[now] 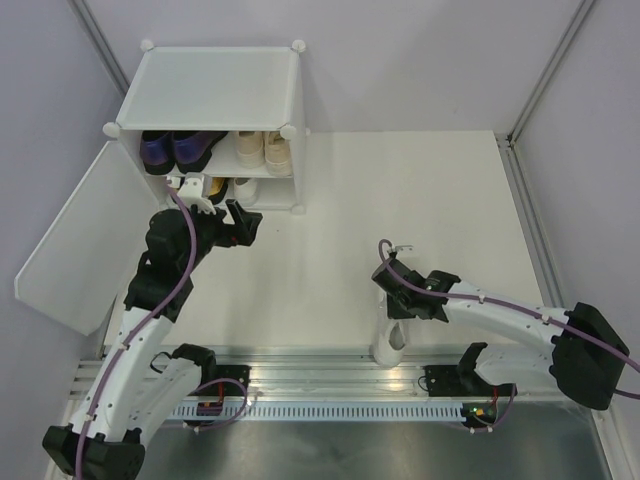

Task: Place and organize the shoes in the shoe cabinet
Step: Pick up the shoe from the center of the board, then place the shoe in the shoe cabinet.

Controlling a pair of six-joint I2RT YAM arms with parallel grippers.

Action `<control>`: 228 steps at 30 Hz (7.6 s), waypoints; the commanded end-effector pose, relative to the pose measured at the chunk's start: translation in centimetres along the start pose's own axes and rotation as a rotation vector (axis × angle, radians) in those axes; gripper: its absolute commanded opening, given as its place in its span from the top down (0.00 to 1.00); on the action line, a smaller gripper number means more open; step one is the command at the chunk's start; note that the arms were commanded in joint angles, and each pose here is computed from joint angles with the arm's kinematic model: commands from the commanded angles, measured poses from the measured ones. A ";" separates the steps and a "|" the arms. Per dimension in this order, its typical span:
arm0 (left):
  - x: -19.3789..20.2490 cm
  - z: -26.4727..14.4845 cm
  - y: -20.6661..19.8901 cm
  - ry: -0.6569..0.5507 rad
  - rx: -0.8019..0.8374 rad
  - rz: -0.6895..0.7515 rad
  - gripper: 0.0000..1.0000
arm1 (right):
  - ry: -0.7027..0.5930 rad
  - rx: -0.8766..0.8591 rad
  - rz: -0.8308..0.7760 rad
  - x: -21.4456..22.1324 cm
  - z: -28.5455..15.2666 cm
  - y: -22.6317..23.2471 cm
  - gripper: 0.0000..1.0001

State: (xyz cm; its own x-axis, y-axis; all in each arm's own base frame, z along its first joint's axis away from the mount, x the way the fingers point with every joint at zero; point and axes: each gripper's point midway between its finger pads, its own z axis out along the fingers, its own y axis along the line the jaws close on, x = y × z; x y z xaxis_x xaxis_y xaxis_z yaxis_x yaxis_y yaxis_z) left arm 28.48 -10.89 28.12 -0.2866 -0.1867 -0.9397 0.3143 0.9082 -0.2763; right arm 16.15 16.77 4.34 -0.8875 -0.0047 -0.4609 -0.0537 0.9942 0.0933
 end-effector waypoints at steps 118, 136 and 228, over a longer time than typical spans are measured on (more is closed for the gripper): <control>-4.3 -4.9 -1.2 -0.234 -0.087 0.108 0.01 | -0.621 -0.335 0.020 -26.3 8.8 27.8 0.44; -4.1 -4.7 -1.1 -0.228 -0.091 0.113 0.00 | -0.671 -0.294 0.001 -29.9 10.2 26.9 0.51; -4.4 -5.0 -0.7 -0.251 -0.116 0.127 0.01 | -0.685 -0.533 -0.550 -23.6 8.8 26.1 0.39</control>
State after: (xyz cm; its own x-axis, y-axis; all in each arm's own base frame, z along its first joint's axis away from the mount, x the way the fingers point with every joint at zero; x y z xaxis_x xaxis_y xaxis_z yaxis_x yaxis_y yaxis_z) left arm 24.86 -9.02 32.76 -0.0525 -0.1524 -0.9869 0.2258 0.9609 -0.1604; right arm 37.41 44.86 6.11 -0.3706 -0.2645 -0.8904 -0.7623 0.6343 0.1288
